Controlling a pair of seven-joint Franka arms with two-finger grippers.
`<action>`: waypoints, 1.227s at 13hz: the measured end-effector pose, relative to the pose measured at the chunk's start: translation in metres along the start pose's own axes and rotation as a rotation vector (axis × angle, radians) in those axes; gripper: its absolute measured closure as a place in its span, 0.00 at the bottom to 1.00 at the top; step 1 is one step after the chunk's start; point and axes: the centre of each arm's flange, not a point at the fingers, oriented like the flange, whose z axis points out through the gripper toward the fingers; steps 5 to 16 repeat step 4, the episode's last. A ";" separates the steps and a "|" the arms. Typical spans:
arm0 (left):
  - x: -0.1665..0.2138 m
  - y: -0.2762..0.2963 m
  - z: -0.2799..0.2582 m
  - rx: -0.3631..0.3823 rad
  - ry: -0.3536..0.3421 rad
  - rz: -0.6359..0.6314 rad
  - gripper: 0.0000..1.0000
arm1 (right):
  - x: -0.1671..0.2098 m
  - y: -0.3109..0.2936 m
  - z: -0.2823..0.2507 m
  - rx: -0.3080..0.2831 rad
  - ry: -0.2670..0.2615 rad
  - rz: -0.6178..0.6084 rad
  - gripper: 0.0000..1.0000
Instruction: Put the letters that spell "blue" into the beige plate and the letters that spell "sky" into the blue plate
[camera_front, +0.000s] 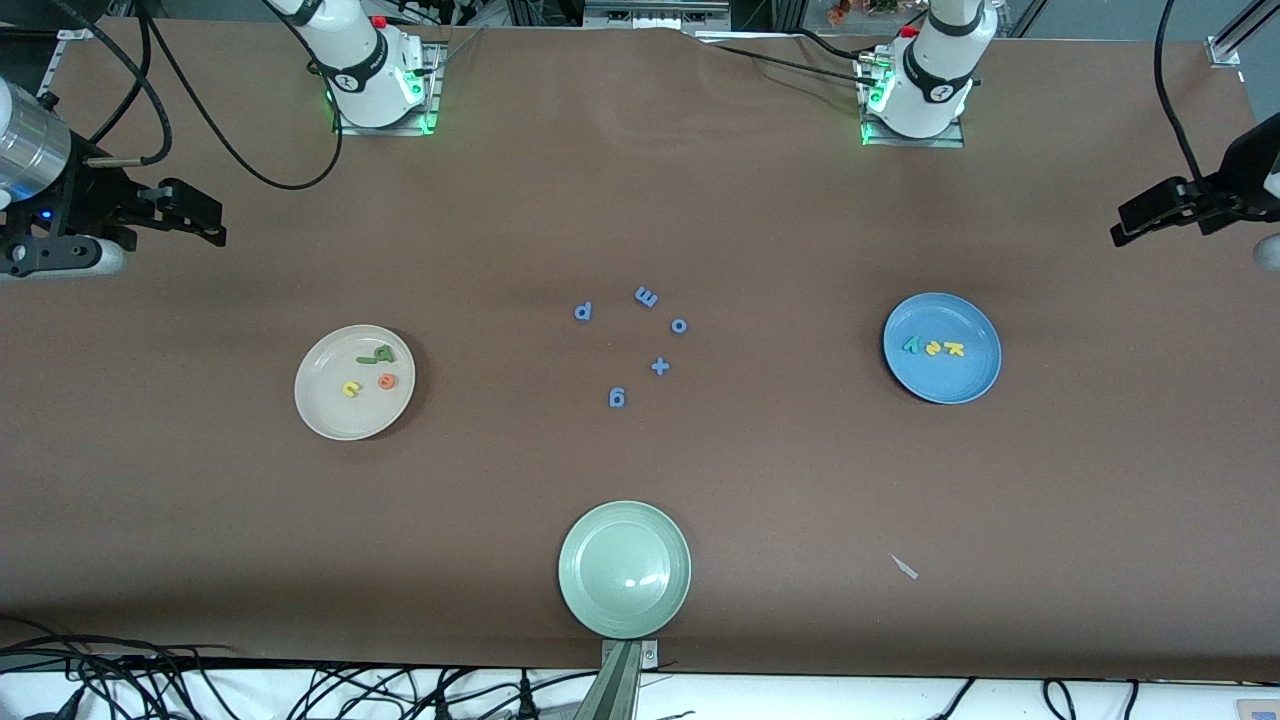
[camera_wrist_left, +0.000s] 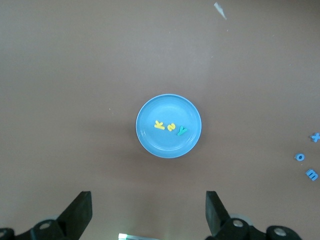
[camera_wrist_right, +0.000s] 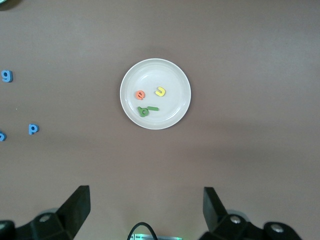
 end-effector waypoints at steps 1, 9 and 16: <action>0.000 0.000 -0.004 -0.001 0.008 0.007 0.00 | 0.000 0.000 0.000 0.000 0.000 0.000 0.00; -0.001 0.004 -0.002 0.001 -0.003 0.040 0.00 | 0.000 0.000 0.000 0.000 0.000 0.000 0.00; -0.001 0.004 -0.002 0.001 -0.003 0.040 0.00 | 0.000 0.000 0.000 0.000 0.000 0.000 0.00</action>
